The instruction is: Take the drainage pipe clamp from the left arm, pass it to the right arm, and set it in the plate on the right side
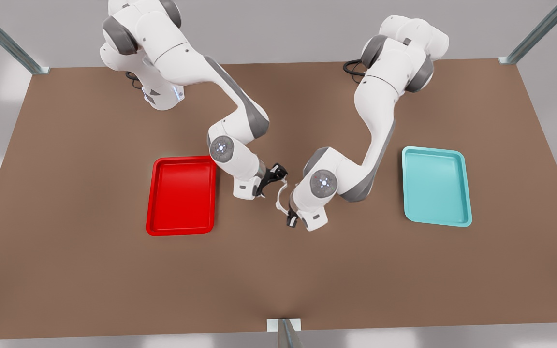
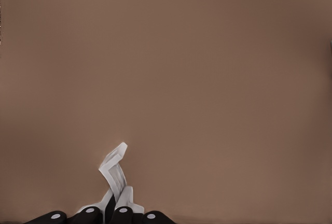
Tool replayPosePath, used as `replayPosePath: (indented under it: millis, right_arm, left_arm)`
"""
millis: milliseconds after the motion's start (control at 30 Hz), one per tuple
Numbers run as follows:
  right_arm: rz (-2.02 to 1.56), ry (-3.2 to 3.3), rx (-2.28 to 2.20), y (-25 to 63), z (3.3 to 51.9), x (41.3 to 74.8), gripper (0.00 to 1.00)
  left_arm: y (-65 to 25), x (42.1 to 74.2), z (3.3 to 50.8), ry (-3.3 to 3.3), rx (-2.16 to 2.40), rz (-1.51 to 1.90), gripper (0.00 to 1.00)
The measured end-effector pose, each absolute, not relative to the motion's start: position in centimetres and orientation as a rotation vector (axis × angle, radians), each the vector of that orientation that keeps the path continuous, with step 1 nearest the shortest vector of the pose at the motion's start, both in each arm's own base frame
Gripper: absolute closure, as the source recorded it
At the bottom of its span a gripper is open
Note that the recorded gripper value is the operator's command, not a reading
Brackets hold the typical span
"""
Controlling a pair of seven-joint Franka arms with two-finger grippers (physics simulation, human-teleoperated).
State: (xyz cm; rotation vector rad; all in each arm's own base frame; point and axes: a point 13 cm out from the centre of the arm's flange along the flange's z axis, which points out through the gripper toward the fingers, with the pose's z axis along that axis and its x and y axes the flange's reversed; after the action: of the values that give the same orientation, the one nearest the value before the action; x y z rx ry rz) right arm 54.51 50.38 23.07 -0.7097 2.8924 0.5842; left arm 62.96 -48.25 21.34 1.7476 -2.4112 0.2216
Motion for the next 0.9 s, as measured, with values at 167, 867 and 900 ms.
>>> replayPosePath:
  millis: [167,867,900]
  right_arm:
    - [0.567,2.896,-0.689,50.1,21.0,54.8,0.01]
    - [0.515,2.841,-0.663,51.2,16.1,56.5,0.04]
    - [0.513,2.840,-0.663,51.2,15.9,56.5,0.06]
  left_arm:
    - [-48.3,63.3,21.4,-2.294,1.891,0.225,0.79]
    - [-49.0,63.3,21.5,-2.031,2.149,0.221,0.79]
    - [-49.0,63.3,21.4,-2.024,2.155,0.220,0.79]
